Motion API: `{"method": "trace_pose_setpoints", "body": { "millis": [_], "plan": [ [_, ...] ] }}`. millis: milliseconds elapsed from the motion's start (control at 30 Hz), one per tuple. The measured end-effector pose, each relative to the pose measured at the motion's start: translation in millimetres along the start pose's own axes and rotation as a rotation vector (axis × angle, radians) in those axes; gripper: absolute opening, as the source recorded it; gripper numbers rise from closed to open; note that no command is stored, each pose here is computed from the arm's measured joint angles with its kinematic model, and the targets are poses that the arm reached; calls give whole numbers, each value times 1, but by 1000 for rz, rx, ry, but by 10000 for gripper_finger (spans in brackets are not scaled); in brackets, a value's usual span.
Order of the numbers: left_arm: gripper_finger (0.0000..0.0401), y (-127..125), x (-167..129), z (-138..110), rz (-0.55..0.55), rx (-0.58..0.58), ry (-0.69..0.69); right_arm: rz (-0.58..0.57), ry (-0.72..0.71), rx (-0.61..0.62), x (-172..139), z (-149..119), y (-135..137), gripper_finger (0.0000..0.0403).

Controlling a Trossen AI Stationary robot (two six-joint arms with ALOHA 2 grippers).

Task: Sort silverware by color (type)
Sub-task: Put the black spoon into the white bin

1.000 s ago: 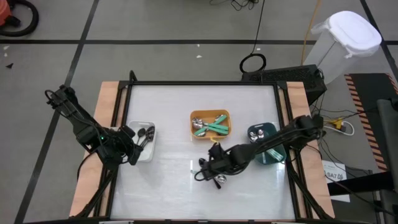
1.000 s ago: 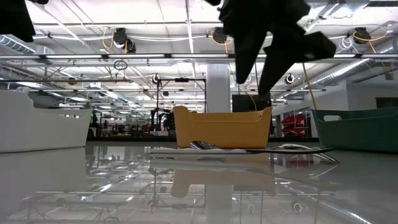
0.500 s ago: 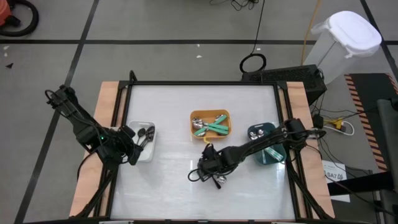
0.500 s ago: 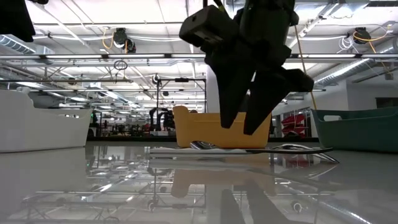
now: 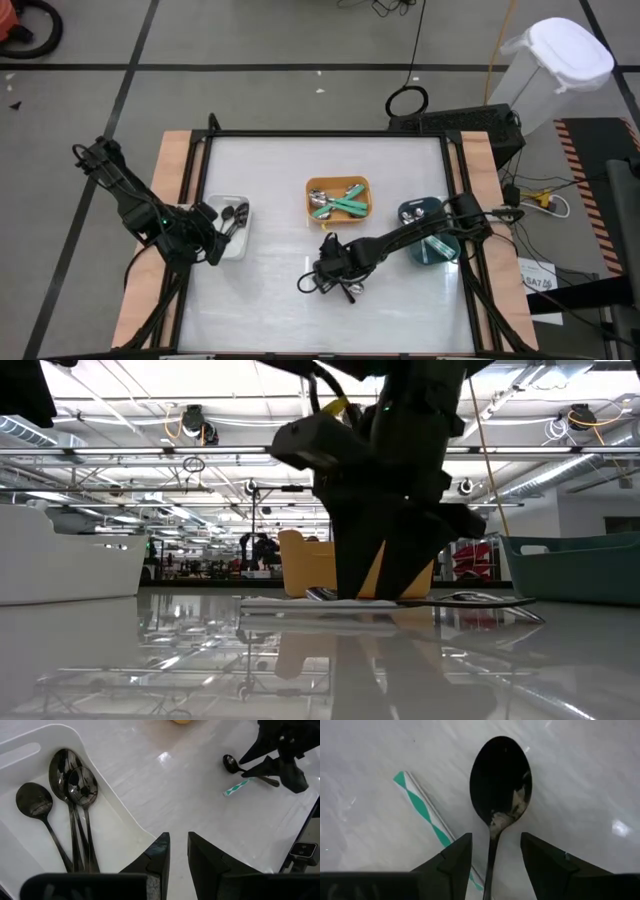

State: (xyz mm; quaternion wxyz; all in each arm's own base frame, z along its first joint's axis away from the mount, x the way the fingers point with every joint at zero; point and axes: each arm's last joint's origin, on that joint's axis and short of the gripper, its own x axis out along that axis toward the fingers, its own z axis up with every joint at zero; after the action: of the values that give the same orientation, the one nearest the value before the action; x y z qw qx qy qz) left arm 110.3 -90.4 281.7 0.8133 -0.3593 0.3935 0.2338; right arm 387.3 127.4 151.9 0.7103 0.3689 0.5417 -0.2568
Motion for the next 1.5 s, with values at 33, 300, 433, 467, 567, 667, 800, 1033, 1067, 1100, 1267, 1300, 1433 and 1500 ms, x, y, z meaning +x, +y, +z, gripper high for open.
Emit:
{"method": "trace_pose_setpoints", "body": {
  "millis": [33,300,433,467,567,667,800,1033,1067,1100,1267,1300,1433,1500],
  "plan": [
    [67,0,0,0,0,-2,0,0,3,1,5,0,1,166],
    [67,-3,4,-2,22,6,0,-18,33,-5,13,-1,-1,104],
    [67,-7,8,-4,24,6,0,-30,33,-4,14,-2,-2,48],
    [67,-8,8,-5,20,3,0,-31,32,-5,15,-2,-2,33],
    [67,-13,11,-7,10,-2,0,-22,28,-6,15,-2,-1,10],
    [67,-16,14,-8,7,1,0,-12,22,4,13,-1,0,14],
    [67,-21,18,-11,0,7,0,10,4,5,4,0,1,7],
    [67,-25,25,-14,30,28,0,67,-78,46,-19,4,5,1],
    [67,-25,25,-14,29,28,0,82,-92,54,-19,5,6,0],
    [67,-25,25,-14,28,27,0,98,-102,61,-21,5,8,0],
    [67,-26,25,-14,17,21,0,262,-155,76,-39,8,22,0],
    [67,-27,25,-14,12,18,0,288,-163,78,-43,9,23,0],
    [67,-32,25,-14,-38,17,-3,410,-226,98,-59,14,32,0],
    [67,-36,25,-14,-77,29,-7,490,-267,117,-72,17,37,0]
  ]
}}
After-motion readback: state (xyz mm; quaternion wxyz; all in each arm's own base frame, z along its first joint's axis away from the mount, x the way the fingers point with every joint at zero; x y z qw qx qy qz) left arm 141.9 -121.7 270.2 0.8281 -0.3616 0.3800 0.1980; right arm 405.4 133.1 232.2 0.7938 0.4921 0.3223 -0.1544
